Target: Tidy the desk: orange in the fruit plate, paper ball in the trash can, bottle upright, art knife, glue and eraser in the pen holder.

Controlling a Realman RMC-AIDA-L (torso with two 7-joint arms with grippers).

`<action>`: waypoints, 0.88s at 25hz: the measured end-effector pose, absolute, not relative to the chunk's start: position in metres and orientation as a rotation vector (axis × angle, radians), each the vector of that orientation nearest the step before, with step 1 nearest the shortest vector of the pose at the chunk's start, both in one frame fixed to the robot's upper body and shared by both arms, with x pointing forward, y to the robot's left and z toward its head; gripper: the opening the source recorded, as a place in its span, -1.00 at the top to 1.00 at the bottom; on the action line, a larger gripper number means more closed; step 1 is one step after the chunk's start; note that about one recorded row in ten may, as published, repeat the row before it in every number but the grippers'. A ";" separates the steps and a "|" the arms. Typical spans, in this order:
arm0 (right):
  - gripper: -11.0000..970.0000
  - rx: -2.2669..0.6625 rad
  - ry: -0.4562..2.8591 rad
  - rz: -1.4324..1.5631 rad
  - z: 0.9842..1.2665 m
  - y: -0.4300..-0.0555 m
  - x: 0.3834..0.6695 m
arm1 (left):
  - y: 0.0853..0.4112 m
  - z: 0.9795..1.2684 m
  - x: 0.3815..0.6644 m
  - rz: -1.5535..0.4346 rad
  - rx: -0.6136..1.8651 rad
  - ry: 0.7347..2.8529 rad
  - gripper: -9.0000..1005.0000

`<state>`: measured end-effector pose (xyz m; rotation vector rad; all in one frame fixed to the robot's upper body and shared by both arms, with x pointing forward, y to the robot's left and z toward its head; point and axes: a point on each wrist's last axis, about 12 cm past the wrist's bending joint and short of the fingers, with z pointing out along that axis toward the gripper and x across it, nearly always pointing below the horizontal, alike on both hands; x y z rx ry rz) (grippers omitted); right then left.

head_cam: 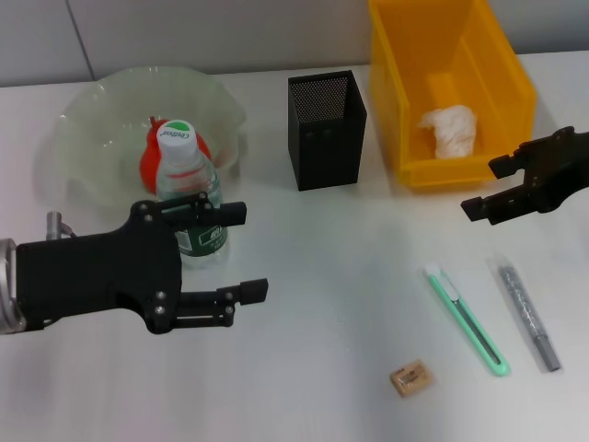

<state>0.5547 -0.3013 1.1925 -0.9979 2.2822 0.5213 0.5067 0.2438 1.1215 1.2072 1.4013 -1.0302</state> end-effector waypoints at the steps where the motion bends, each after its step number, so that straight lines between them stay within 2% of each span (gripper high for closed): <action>1: -0.70 -1.005 2.301 0.507 1.195 -0.299 0.558 | 0.243 1.120 0.507 -1.028 1.209 1.401 -0.62; 11: -0.70 -1.129 2.412 0.507 1.211 -0.272 0.574 | 0.240 1.106 0.505 -1.019 1.200 1.430 -0.62; 22: -0.69 -1.239 2.553 0.572 1.196 -0.254 0.589 | 0.236 1.104 0.504 -1.029 1.223 1.425 -0.62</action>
